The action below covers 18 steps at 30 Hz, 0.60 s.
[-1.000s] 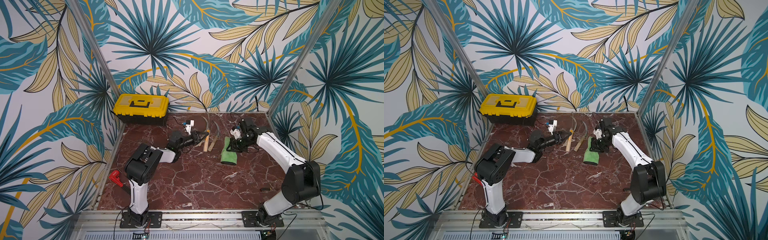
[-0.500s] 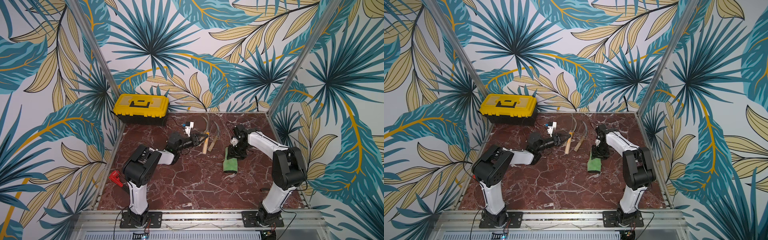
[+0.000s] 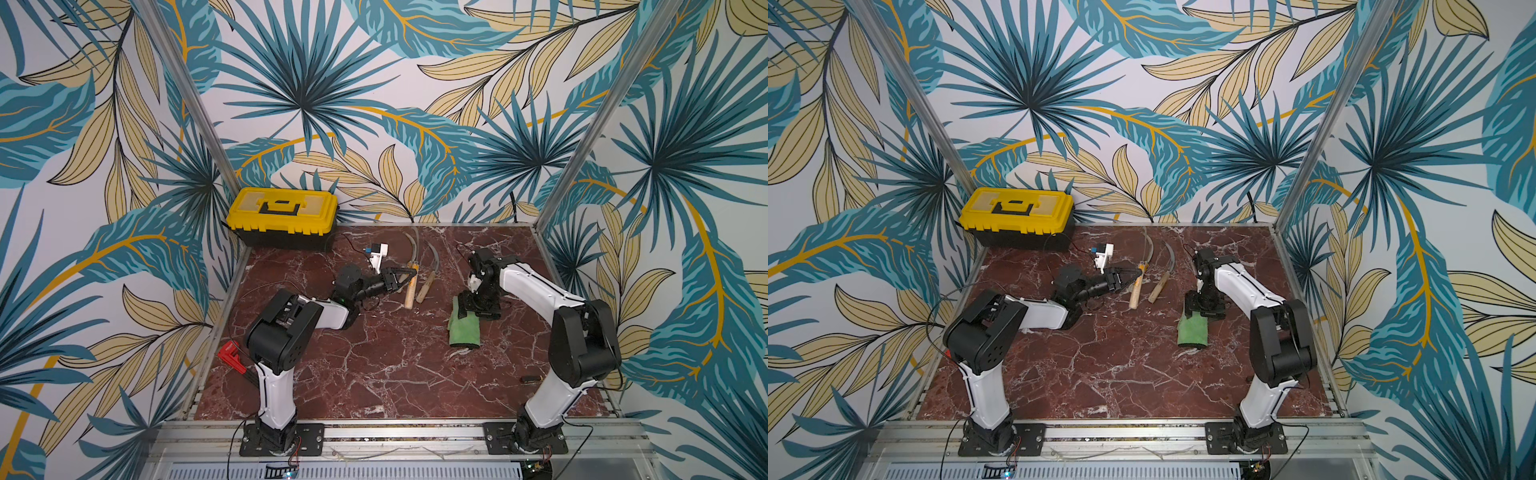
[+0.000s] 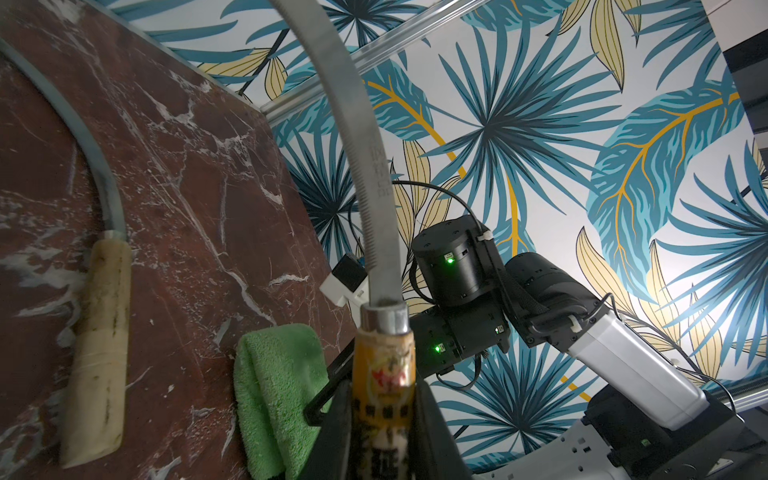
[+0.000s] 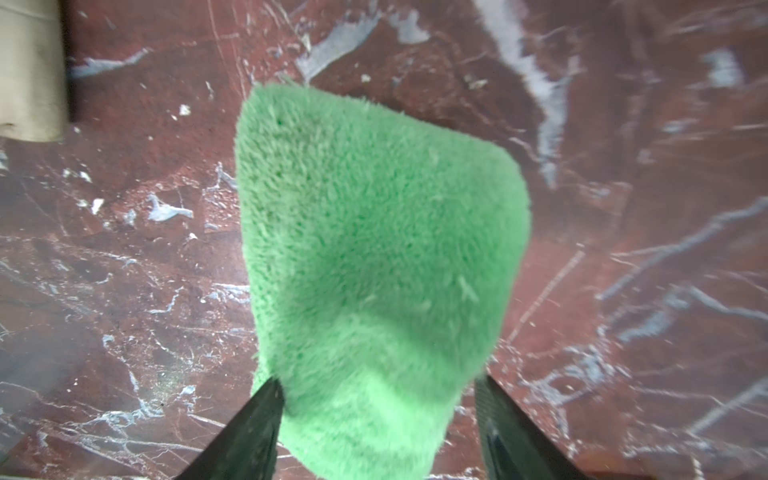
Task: Wipe small sickles with rags
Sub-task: Place the rag at the center of the board.
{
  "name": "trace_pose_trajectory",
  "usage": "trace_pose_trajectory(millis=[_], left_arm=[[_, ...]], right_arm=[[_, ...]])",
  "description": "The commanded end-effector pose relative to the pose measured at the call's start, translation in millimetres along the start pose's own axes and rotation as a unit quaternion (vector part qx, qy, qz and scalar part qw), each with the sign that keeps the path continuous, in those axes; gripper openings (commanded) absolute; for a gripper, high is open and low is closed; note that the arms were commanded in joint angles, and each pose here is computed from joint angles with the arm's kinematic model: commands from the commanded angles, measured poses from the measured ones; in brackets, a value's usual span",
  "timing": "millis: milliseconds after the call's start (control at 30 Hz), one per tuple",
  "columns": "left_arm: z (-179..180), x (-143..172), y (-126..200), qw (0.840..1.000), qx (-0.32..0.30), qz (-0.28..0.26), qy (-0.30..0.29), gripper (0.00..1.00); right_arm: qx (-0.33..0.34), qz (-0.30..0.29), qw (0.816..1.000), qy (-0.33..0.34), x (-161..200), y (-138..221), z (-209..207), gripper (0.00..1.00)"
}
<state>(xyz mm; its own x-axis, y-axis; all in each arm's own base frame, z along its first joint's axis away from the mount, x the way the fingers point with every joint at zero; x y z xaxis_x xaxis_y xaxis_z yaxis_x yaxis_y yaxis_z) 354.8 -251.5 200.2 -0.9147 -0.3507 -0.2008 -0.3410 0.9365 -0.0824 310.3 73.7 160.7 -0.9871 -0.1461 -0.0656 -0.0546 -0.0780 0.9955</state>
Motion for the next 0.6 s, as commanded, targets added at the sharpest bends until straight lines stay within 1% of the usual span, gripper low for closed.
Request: trace_pose_trajectory(millis=[0, 133, 367, 433, 567], left_arm=[[-12.5, -2.4, 0.9, 0.999, 0.019, 0.006, -0.029, 0.00], [-10.8, -2.6, -1.1, 0.999, 0.019, 0.012, -0.028, 0.00], [-8.4, -2.7, -3.1, 0.999, 0.018, 0.019, -0.024, 0.00], [-9.9, -2.0, -3.6, 0.999, 0.020, 0.022, -0.026, 0.00], [-10.1, 0.0, -3.9, 0.999, 0.018, 0.027, -0.026, 0.00]], right_arm=[[0.023, -0.015, 1.000, -0.010, 10.9, 28.2, -4.2, 0.75], [0.014, -0.044, 0.999, -0.010, 15.0, 51.9, -1.6, 0.76], [-0.056, -0.099, 0.993, -0.009, 5.8, 76.7, 12.6, 0.76], [-0.089, -0.120, 0.989, -0.010, -1.5, 81.0, 20.2, 0.75], [-0.154, -0.172, 0.973, -0.001, -20.9, 93.4, 44.5, 0.72]])
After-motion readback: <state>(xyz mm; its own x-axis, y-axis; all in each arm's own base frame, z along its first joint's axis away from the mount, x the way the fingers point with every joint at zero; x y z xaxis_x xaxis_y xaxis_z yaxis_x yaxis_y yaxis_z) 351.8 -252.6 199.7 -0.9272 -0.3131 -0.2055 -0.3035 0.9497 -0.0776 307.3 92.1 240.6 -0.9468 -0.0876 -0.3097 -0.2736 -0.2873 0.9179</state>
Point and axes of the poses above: each gripper's point midway between its finger pads, its own y axis back along the fingers, its own z axis along the line the jaws close on, x = y × z, the point moved 8 cm from there along y, back along the fingers, and after that the axes turned 14 degrees about y, right-handed, at the moved point
